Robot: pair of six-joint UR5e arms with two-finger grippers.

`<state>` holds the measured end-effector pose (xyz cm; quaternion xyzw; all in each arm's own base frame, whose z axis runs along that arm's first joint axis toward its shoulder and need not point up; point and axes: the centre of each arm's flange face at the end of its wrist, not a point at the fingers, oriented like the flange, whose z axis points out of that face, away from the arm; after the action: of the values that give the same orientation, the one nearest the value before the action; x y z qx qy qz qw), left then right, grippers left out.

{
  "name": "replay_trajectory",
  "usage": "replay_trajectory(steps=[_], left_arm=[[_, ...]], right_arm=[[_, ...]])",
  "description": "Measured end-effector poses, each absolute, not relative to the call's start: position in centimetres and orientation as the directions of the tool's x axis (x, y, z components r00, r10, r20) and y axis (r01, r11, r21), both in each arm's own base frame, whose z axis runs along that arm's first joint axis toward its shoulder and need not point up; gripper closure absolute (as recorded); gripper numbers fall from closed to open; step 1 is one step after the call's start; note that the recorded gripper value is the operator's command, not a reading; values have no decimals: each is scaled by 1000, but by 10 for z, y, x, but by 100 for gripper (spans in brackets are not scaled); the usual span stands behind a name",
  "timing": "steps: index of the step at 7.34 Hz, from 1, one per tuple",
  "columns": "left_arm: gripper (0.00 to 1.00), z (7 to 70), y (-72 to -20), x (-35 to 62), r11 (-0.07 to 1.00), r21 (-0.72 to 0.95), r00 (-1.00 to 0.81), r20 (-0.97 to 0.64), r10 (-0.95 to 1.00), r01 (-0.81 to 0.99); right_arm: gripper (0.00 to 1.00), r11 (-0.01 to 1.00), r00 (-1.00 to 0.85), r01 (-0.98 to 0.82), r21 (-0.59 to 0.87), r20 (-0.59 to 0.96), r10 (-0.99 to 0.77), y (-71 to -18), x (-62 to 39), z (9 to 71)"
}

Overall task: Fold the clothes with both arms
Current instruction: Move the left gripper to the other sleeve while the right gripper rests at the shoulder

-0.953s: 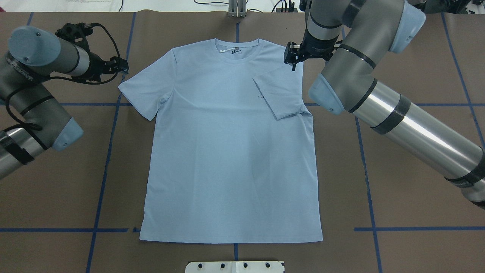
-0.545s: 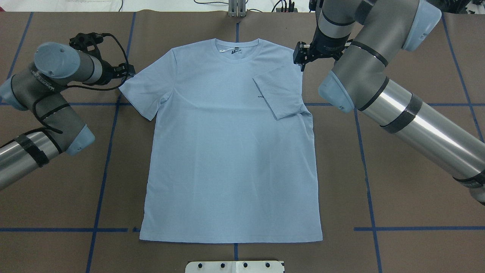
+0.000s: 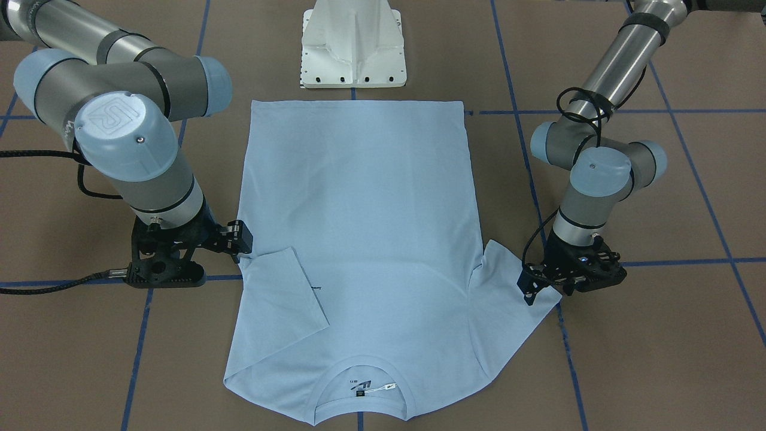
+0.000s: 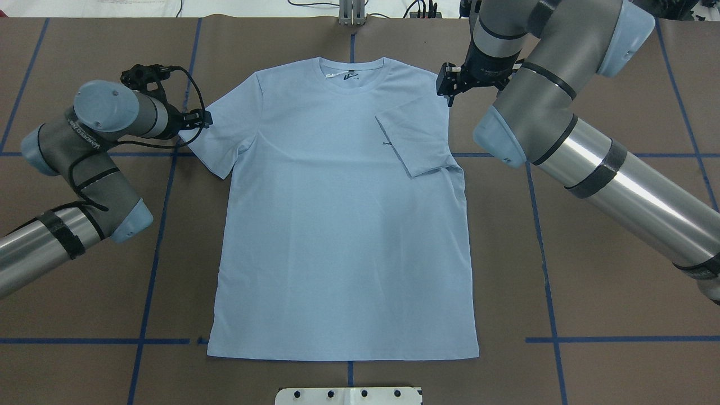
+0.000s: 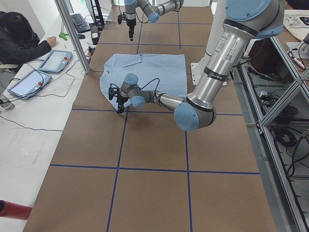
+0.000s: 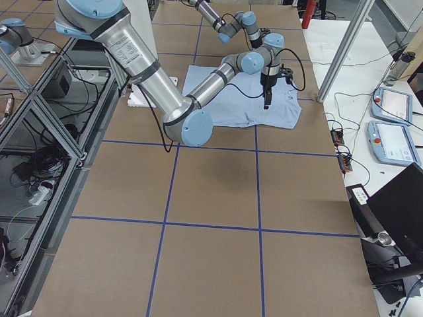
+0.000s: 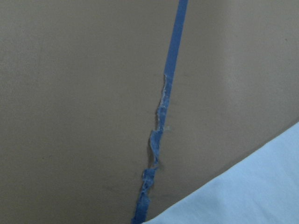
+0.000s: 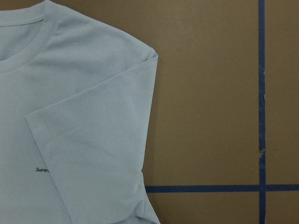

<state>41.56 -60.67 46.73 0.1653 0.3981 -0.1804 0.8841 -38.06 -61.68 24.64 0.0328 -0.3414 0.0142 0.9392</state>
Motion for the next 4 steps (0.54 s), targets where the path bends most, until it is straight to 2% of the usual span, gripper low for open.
replay_trajectory(steps=[2, 4], left_arm=[[11, 470, -606, 414, 882, 152, 622, -761, -184, 447], [20, 471, -607, 411, 882, 158, 627, -758, -180, 444]], right_arm=[[0, 997, 766, -51, 53, 643, 5, -617, -381, 245], [0, 997, 765, -51, 54, 644, 5, -617, -381, 244]])
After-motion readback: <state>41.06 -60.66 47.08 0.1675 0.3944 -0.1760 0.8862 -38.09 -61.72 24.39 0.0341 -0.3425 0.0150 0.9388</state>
